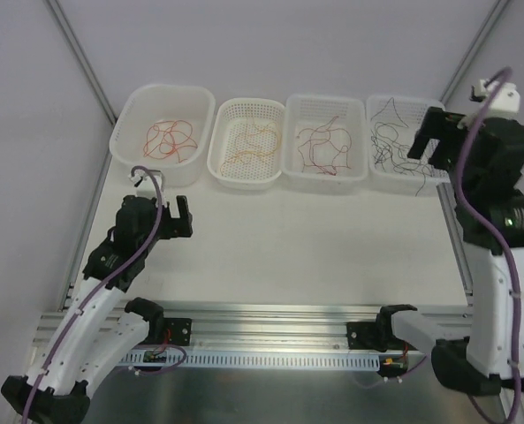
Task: Untangle the cables
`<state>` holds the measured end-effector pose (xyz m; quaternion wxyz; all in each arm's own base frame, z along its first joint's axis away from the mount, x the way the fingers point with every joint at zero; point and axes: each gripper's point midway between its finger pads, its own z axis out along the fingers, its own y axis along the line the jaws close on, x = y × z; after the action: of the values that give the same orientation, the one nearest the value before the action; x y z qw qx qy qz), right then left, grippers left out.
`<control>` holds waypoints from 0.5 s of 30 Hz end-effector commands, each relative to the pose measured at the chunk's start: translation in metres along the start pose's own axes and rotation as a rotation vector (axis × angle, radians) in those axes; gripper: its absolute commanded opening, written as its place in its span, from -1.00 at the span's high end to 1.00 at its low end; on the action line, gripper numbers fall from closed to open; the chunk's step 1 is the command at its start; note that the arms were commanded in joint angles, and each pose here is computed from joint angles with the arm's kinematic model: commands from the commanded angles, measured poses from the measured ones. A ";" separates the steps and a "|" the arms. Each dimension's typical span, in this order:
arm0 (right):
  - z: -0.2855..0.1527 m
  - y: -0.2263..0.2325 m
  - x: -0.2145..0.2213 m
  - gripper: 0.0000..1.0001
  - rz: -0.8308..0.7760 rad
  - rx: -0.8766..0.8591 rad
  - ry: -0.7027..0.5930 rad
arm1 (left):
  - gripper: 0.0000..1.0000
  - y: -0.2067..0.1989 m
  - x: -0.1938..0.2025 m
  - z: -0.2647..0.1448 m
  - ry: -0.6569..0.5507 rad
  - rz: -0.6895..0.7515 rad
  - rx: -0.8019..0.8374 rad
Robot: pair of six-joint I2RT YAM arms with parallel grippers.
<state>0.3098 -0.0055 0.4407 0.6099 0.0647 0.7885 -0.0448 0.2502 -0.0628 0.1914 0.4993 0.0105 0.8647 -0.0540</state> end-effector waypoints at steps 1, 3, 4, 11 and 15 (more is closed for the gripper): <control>-0.067 -0.040 0.007 -0.93 -0.001 0.111 -0.077 | -0.98 0.010 -0.030 -0.044 -0.132 -0.099 -0.023; -0.118 -0.053 0.003 -0.93 0.032 0.097 -0.198 | -0.98 0.020 -0.044 -0.071 -0.226 -0.140 -0.043; -0.129 -0.057 0.009 -0.93 0.042 0.095 -0.226 | -0.98 0.024 -0.048 -0.086 -0.251 -0.153 -0.049; -0.204 -0.080 0.052 -0.94 0.102 0.076 -0.408 | -0.98 0.061 -0.064 -0.174 -0.518 -0.261 -0.110; -0.213 -0.081 0.084 -0.93 0.100 0.052 -0.396 | -0.98 0.074 -0.056 -0.197 -0.596 -0.296 -0.128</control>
<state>0.0633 -0.0518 0.4409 0.7797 0.1221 0.6130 -0.0379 0.1255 0.0163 0.3438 0.7218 -0.1340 0.6719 -0.0981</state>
